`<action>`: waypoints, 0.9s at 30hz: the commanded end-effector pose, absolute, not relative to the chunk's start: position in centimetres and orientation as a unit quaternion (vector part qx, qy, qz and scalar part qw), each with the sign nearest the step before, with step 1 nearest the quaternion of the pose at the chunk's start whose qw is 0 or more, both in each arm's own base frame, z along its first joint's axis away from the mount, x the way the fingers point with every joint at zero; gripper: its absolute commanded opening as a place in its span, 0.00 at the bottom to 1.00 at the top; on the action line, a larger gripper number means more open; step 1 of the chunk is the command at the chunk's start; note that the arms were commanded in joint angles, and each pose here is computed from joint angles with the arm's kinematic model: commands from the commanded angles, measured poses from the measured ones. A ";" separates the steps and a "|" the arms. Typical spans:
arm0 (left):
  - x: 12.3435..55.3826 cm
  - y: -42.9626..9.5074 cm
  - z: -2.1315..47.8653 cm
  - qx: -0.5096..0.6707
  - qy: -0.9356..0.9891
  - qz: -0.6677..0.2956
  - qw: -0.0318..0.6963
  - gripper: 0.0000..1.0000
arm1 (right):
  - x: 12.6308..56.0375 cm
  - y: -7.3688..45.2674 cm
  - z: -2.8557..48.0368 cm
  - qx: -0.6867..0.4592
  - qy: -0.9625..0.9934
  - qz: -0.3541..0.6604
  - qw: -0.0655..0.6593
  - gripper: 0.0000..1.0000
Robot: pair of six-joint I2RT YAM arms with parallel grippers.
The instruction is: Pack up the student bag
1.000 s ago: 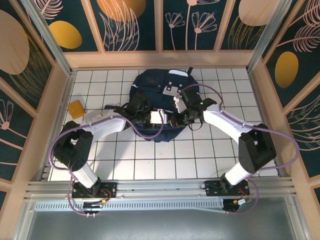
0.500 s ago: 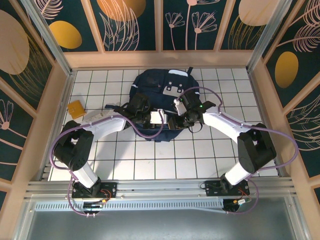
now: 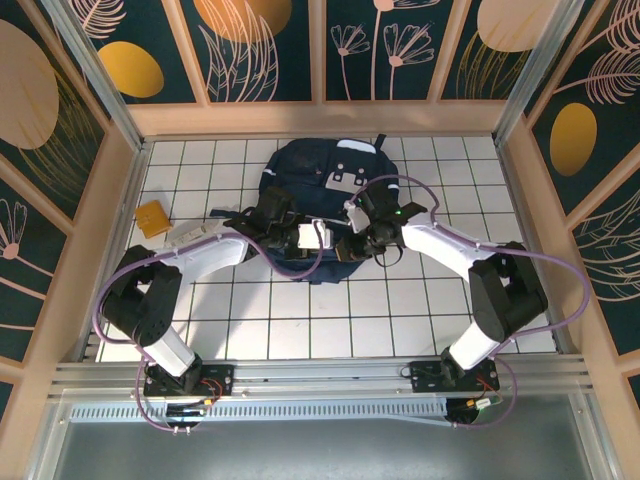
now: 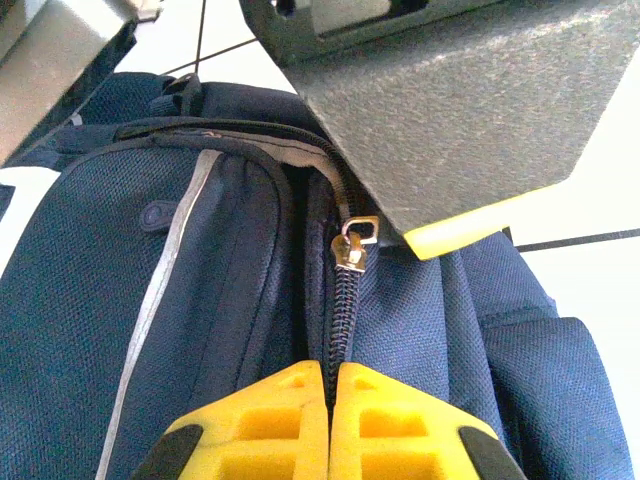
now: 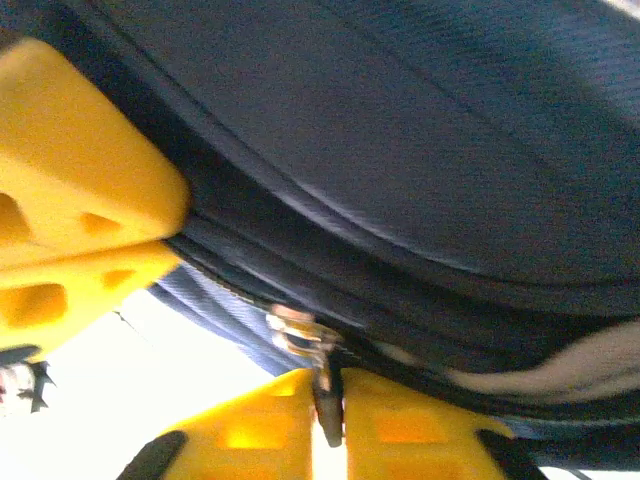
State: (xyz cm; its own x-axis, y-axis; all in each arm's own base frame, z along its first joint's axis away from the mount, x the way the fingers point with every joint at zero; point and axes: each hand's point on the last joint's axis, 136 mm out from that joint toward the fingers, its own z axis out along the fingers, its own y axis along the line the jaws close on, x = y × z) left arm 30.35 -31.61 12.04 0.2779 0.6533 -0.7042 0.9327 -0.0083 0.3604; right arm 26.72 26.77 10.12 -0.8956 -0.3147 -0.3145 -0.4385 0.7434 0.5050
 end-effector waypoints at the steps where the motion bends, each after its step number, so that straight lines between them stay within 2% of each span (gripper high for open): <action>1: 29.3 -32.1 14.2 0.689 0.549 -0.195 0.430 0.00 | 26.7 27.5 11.7 -0.219 0.914 0.321 0.113 0.03; 3: 29.3 -31.7 14.0 0.694 0.552 -0.185 0.423 0.00 | 27.0 27.0 12.1 -0.217 0.916 0.316 0.120 0.00; 7: 29.2 -30.7 12.9 0.705 0.557 -0.159 0.410 0.00 | 27.2 25.7 12.2 -0.211 0.926 0.288 0.125 0.00; 15: 28.0 -29.4 11.9 0.714 0.550 -0.157 0.405 0.00 | 30.1 17.8 9.2 -0.081 0.973 0.191 0.104 0.00; 27: 26.1 -28.5 11.6 0.718 0.532 -0.164 0.417 0.00 | 38.1 12.2 8.0 -0.007 0.980 0.089 0.180 0.00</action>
